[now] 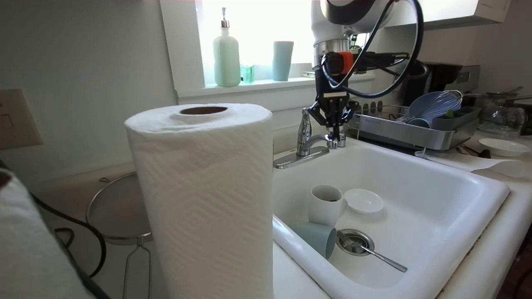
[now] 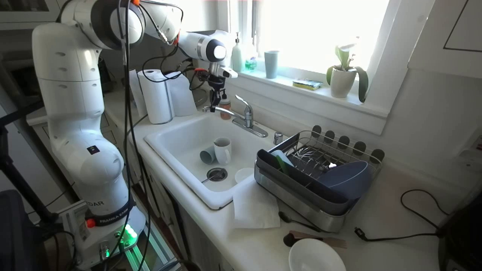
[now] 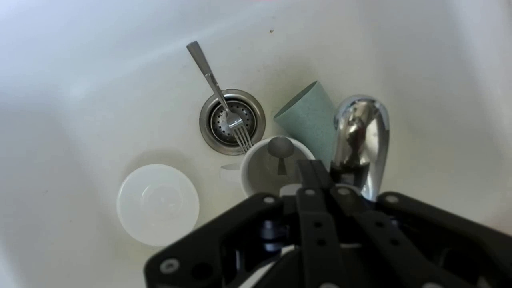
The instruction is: Push the faucet to the left, then push the handle to the right
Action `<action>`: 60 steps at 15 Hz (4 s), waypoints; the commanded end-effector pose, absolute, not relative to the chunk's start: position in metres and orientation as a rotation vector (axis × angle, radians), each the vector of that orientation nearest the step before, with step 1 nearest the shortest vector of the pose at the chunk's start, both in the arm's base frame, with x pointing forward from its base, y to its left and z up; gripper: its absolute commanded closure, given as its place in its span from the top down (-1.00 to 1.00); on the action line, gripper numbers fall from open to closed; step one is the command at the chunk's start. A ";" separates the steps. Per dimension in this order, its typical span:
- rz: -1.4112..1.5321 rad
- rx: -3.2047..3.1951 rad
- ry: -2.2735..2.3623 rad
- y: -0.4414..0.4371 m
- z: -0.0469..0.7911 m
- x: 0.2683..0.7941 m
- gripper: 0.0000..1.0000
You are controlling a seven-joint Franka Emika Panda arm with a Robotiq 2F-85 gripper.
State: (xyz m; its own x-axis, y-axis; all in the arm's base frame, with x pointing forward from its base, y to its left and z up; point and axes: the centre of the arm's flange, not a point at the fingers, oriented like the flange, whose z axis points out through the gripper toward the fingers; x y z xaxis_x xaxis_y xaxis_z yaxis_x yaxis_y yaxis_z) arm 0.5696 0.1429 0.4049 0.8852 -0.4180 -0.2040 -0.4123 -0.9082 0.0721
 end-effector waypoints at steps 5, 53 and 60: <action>-0.011 3.115 -0.595 0.191 0.408 0.600 -1.00; 0.125 3.117 -0.223 0.135 0.439 0.653 -1.00; -0.042 3.068 -0.260 0.124 0.432 0.642 -1.00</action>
